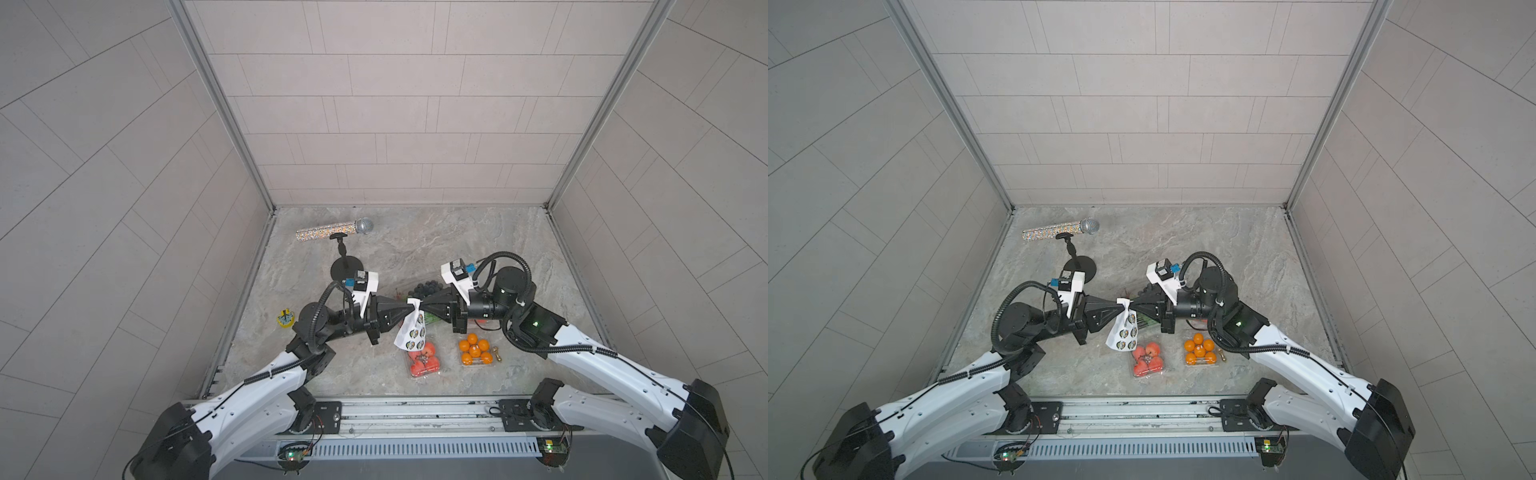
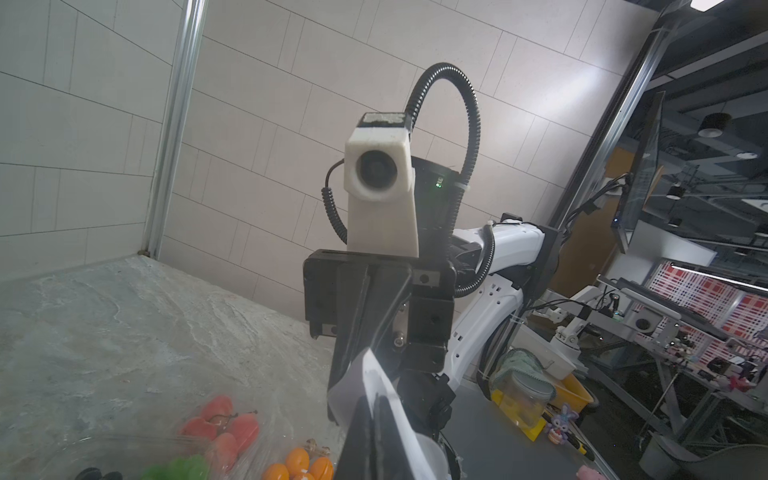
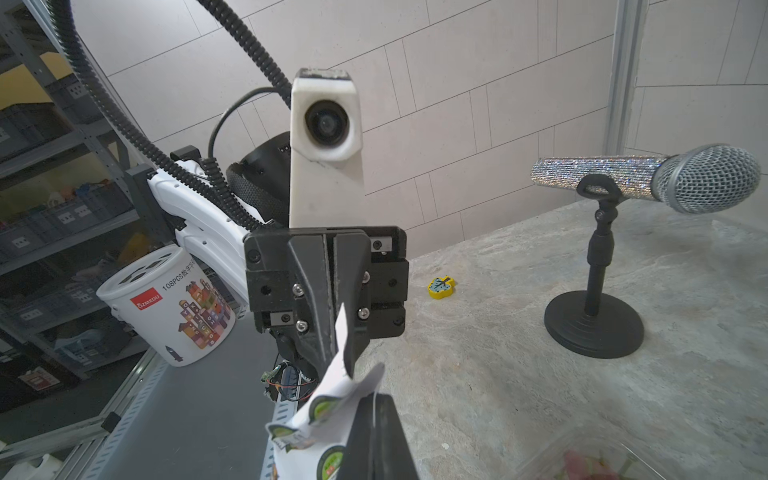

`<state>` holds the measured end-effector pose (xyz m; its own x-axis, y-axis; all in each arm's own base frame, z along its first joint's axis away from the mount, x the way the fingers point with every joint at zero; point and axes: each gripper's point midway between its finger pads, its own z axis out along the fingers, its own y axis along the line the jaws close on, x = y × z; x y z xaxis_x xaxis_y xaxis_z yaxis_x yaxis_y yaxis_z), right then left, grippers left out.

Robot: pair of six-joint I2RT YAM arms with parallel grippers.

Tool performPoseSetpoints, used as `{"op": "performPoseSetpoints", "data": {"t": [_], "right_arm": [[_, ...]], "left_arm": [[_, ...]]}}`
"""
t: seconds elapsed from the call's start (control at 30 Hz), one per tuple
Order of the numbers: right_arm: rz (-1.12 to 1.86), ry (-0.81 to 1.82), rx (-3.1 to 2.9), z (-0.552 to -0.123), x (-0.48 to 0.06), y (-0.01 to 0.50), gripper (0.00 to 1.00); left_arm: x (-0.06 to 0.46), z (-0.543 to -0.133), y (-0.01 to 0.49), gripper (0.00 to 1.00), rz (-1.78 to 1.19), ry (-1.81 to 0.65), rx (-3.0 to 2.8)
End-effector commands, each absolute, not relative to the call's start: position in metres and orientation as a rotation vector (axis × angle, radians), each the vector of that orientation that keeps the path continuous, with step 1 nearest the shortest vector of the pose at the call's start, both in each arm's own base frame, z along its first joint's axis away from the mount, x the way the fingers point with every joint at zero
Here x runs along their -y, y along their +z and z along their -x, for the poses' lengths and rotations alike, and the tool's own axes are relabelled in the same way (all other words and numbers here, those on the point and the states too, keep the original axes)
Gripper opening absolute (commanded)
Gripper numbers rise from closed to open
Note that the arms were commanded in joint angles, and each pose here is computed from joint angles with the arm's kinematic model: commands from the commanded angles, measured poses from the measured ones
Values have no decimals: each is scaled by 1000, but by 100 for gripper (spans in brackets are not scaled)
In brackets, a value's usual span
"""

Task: Label fruit boxes
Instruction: Adjust the label sticker.

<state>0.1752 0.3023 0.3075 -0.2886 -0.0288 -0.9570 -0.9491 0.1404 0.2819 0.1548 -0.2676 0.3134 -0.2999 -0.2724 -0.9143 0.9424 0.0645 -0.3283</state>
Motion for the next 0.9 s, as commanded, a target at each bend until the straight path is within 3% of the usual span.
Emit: {"op": "performPoseSetpoints", "data": {"t": [0.0,0.3,0.33,0.4,0.53,0.7,0.87], "right_arm": [[1017,1265,-1461,-170,-301,321,0],[954,1141,-1520,-180,-291,317,2],[948,1140,-1515,-179,-288,319,13],[938,1142,-1484,-172,-282,326,45],[869,1102,-1460,-171,-267,335,66],[906,1204,-1395,-159,-273,341,67],[858,1221,-1415,-176,-271,340,67]], "left_arm": [[262,-145,334,0,-773,-1480,-1189],[261,-151,320,0,-749,-1410,-1243],[260,-153,318,0,-740,-1393,-1255],[259,-159,316,0,-725,-1362,-1279],[260,-161,318,0,-719,-1359,-1281],[261,-155,324,0,-731,-1404,-1244],[259,-147,329,0,-746,-1435,-1217]]}}
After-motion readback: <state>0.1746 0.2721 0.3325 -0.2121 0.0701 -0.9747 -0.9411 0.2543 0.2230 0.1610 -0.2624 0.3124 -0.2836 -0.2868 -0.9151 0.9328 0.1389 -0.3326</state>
